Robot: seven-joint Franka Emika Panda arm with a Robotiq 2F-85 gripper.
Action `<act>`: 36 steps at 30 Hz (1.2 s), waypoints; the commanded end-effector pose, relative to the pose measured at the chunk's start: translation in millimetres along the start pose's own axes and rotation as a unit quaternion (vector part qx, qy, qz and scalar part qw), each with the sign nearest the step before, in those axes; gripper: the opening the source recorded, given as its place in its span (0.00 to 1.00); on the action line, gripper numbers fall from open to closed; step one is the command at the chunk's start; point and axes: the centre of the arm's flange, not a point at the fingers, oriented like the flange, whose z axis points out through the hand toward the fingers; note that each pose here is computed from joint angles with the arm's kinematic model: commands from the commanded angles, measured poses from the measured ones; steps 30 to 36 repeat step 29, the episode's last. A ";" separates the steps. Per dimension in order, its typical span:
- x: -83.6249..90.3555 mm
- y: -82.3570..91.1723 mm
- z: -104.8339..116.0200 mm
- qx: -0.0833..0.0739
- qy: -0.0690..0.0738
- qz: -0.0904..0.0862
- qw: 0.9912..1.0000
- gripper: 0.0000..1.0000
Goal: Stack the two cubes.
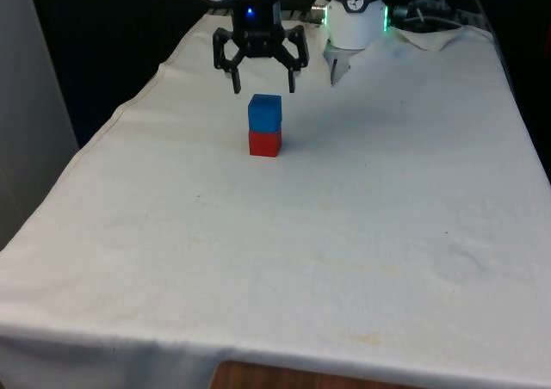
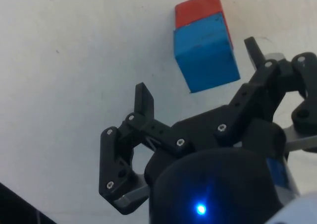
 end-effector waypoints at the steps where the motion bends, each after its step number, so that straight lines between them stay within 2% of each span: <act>1: 3.6 -2.4 -1.2 0.000 -0.003 0.000 1.000 1.00; 2: 2.6 -1.9 -1.8 0.001 0.000 -0.001 1.000 1.00; 3: 5.7 -3.9 -2.7 0.001 -0.004 -0.002 1.000 1.00; 11: 26.1 -21.3 -21.4 0.006 0.001 -0.013 1.000 1.00; 12: 24.3 -18.3 -18.4 0.005 0.004 -0.014 1.000 1.00; 18: 33.4 -32.4 -42.5 0.012 0.004 -0.017 1.000 1.00; 20: 34.1 -30.3 -38.8 0.012 0.005 -0.017 1.000 1.00; 21: 33.5 -34.6 -48.3 0.014 0.005 -0.016 1.000 1.00; 28: 32.3 -43.3 -73.8 0.021 0.013 -0.015 1.000 1.00; 29: 32.3 -42.0 -72.3 0.023 0.016 -0.017 0.999 1.00; 36: 32.3 -42.0 -72.3 0.023 0.016 -0.017 0.999 1.00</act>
